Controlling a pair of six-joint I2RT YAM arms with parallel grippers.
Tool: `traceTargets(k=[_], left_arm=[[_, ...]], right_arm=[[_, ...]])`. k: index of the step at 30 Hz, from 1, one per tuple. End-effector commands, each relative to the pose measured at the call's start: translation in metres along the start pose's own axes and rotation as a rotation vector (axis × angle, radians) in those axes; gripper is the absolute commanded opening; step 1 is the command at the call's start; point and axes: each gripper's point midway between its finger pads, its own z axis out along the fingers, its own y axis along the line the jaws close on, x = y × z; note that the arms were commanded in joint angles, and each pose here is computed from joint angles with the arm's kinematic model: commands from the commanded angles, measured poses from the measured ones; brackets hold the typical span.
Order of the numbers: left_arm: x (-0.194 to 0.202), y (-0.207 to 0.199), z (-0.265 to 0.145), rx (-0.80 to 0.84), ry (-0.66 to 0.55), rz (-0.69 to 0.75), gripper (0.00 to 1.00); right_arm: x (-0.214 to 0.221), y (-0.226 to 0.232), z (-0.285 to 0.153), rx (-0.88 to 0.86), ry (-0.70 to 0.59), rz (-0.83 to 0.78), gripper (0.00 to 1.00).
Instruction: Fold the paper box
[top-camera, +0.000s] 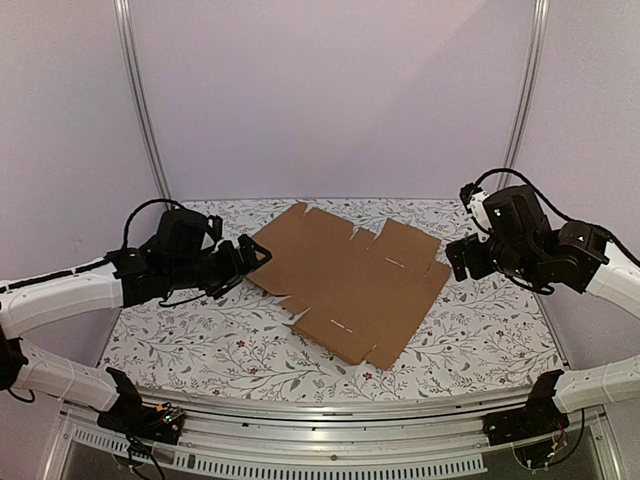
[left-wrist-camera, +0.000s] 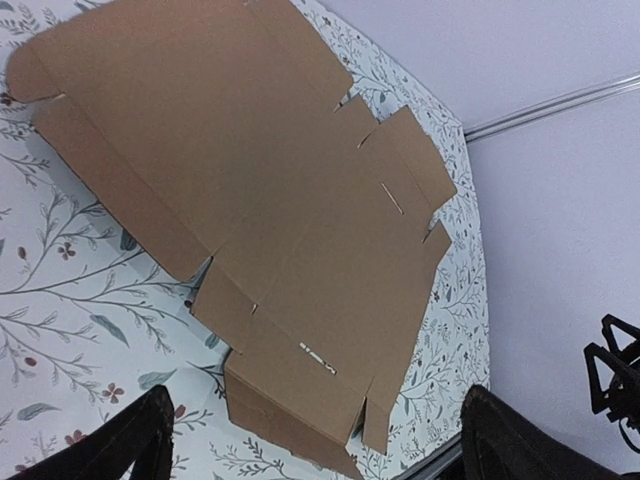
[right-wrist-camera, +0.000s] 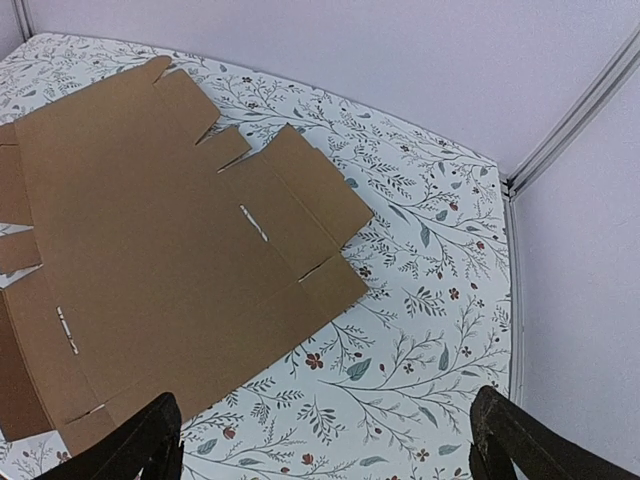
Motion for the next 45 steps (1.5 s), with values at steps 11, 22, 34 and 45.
traceTargets(k=[11,22,34,45], left_arm=[[-0.003,0.08,0.063,-0.12,0.04,-0.276,0.88],[-0.014,0.107,0.103,-0.145,0.038,-0.319,0.69],[-0.03,0.12,0.12,-0.163,0.029,-0.318,0.51],[-0.032,0.124,0.138,-0.165,0.04,-0.333,0.42]], right_arm=[[0.018,0.005,0.004,-0.015,0.051,0.009,0.99],[0.018,0.003,0.003,-0.01,0.046,0.006,0.99],[0.018,0.001,0.0,-0.006,0.046,-0.009,0.99],[0.012,0.004,0.0,-0.02,0.045,-0.018,0.99]])
